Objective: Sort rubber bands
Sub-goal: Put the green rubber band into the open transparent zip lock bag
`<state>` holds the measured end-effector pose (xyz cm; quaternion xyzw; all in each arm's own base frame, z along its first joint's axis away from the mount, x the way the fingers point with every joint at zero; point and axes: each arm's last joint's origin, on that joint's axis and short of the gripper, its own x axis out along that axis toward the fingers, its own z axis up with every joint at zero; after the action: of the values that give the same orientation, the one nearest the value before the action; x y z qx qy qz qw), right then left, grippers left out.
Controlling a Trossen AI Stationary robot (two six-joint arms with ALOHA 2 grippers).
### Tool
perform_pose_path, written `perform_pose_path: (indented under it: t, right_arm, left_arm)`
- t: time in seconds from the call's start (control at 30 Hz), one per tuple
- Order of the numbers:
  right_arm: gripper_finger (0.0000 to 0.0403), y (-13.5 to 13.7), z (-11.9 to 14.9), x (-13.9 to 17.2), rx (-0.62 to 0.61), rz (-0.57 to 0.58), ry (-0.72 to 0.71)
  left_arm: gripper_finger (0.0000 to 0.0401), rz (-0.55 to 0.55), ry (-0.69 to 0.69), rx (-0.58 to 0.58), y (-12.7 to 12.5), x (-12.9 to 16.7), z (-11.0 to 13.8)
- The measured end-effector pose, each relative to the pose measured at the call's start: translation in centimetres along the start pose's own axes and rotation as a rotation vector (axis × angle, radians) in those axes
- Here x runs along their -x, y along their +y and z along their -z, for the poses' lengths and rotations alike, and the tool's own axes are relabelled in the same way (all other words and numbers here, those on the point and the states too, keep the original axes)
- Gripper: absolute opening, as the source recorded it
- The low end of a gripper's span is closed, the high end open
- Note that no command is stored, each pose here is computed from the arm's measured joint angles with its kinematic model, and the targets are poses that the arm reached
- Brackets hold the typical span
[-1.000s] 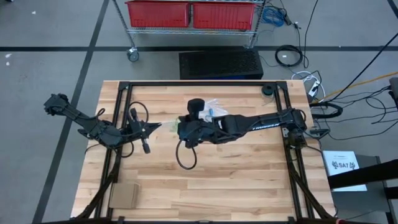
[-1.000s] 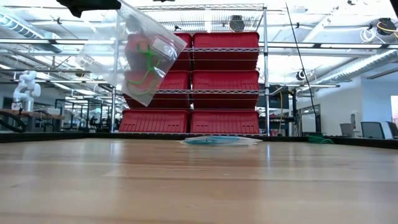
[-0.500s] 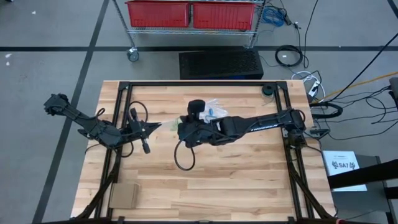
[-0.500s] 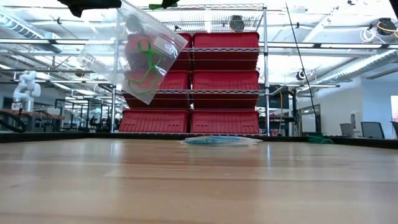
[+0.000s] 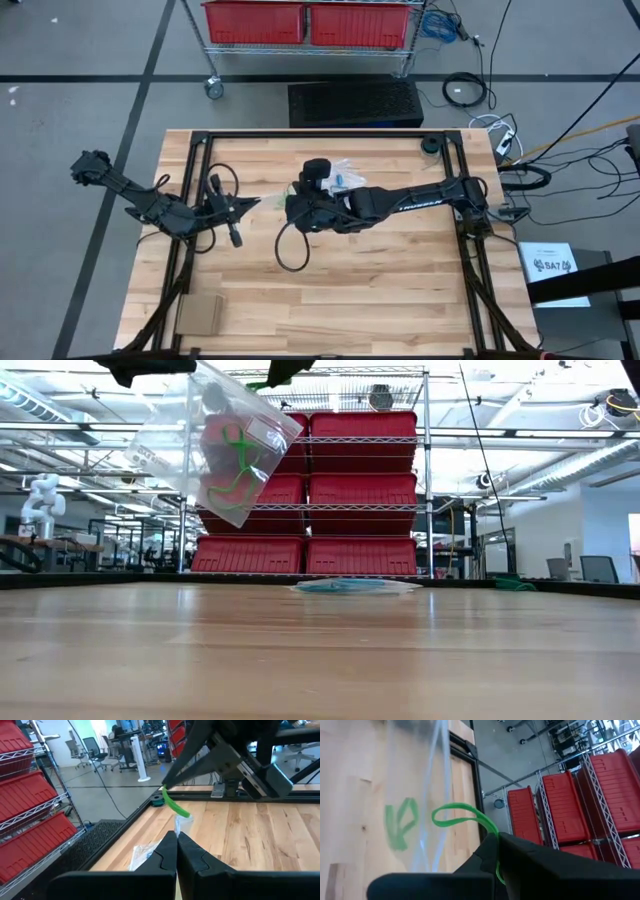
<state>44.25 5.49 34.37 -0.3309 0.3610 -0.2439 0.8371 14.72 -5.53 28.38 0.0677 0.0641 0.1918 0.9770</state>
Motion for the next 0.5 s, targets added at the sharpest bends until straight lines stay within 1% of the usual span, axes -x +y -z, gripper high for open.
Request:
perform_pose_path:
  t: [0.3, 0.5]
  right_arm:
    - [0.0000, -0.32, -0.19, 0.23, 0.005, 0.004, -0.007]
    - [0.0000, 0.22, -0.19, 0.18, 0.015, -0.009, -0.004]
  left_arm:
    - [0.0000, 0.000, 0.000, 0.000, 0.00, 0.00, 0.00]
    - [0.0000, 0.000, 0.000, 0.000, 0.00, 0.00, 0.01]
